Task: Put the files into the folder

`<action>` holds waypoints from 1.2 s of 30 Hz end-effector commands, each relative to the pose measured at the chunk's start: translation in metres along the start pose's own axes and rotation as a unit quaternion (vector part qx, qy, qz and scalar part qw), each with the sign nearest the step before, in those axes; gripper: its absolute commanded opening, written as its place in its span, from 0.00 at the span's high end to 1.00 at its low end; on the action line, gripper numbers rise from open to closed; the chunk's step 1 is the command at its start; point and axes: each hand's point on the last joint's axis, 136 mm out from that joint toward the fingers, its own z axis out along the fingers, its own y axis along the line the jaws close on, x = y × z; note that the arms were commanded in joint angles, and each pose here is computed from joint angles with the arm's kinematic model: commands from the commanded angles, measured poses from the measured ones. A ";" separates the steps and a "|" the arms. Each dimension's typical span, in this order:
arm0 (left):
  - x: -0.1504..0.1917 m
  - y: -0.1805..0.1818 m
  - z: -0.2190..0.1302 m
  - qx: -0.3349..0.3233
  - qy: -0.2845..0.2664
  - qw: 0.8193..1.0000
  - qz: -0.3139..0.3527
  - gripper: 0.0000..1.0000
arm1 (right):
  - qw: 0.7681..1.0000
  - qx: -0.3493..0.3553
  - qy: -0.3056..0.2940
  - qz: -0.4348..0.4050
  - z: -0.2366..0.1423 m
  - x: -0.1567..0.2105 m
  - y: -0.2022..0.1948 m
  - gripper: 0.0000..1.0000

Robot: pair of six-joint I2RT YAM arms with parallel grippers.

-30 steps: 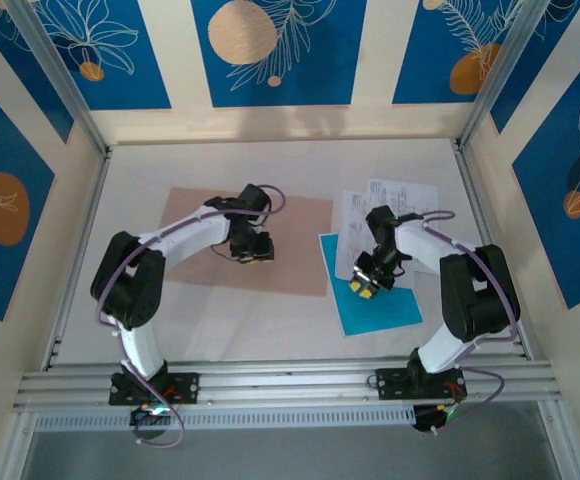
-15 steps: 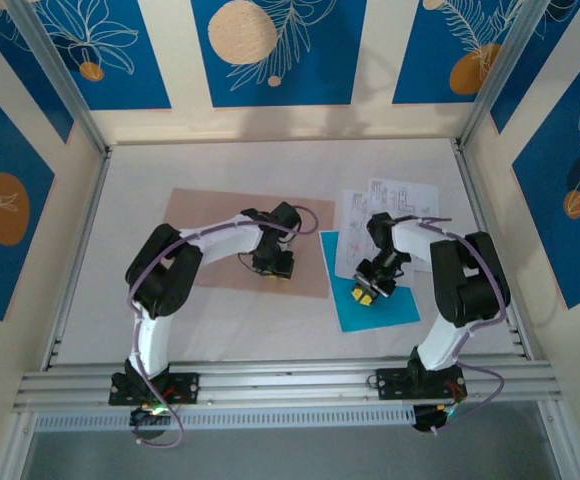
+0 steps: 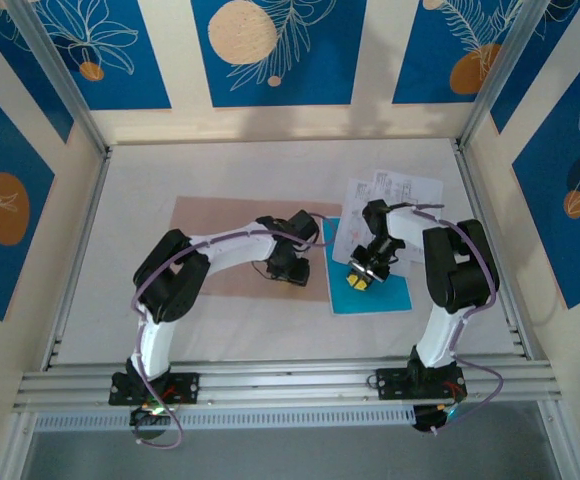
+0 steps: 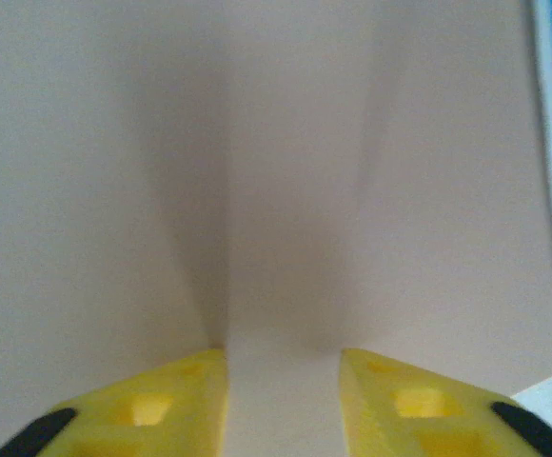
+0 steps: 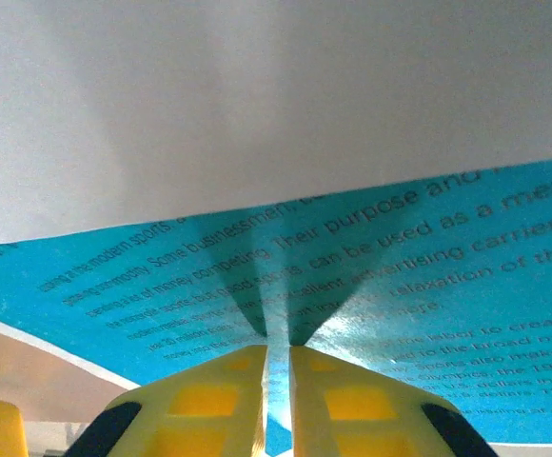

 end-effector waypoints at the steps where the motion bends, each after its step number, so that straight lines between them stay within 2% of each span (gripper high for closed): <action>1: -0.023 -0.012 -0.038 0.026 -0.045 0.998 -0.028 0.58 | 0.999 -0.022 -0.037 -0.015 -0.023 -0.001 0.006 0.84; 3: -0.032 -0.002 -0.055 0.029 -0.064 0.996 -0.052 0.54 | 0.998 -0.022 -0.052 -0.009 -0.030 -0.002 0.002 0.83; 7: -0.043 0.051 -0.075 0.010 -0.077 0.989 -0.124 0.48 | 0.996 -0.040 -0.072 0.032 -0.039 -0.009 -0.012 0.83; 11: -0.058 0.104 -0.082 0.013 -0.085 0.982 -0.171 0.44 | 0.990 -0.076 -0.092 0.078 -0.054 -0.029 -0.018 0.81; 14: -0.072 0.125 -0.075 0.012 -0.081 0.982 -0.172 0.43 | 0.985 -0.089 -0.101 0.106 -0.063 -0.048 -0.020 0.78; 22: -0.088 0.124 -0.042 0.020 -0.057 0.990 -0.129 0.43 | 0.970 -0.119 -0.112 0.180 -0.083 -0.100 -0.032 0.63; 25: -0.086 0.117 -0.031 0.019 -0.047 0.992 -0.119 0.44 | 0.967 -0.119 -0.111 0.194 -0.088 -0.114 -0.036 0.62; 29: -0.076 0.118 -0.017 -0.023 -0.026 0.993 -0.111 0.48 | 0.965 -0.111 -0.112 0.211 -0.090 -0.127 -0.044 0.60; 36: -0.061 0.105 0.002 -0.050 -0.005 0.992 -0.114 0.53 | 0.965 -0.079 -0.089 0.233 -0.075 -0.139 -0.053 0.58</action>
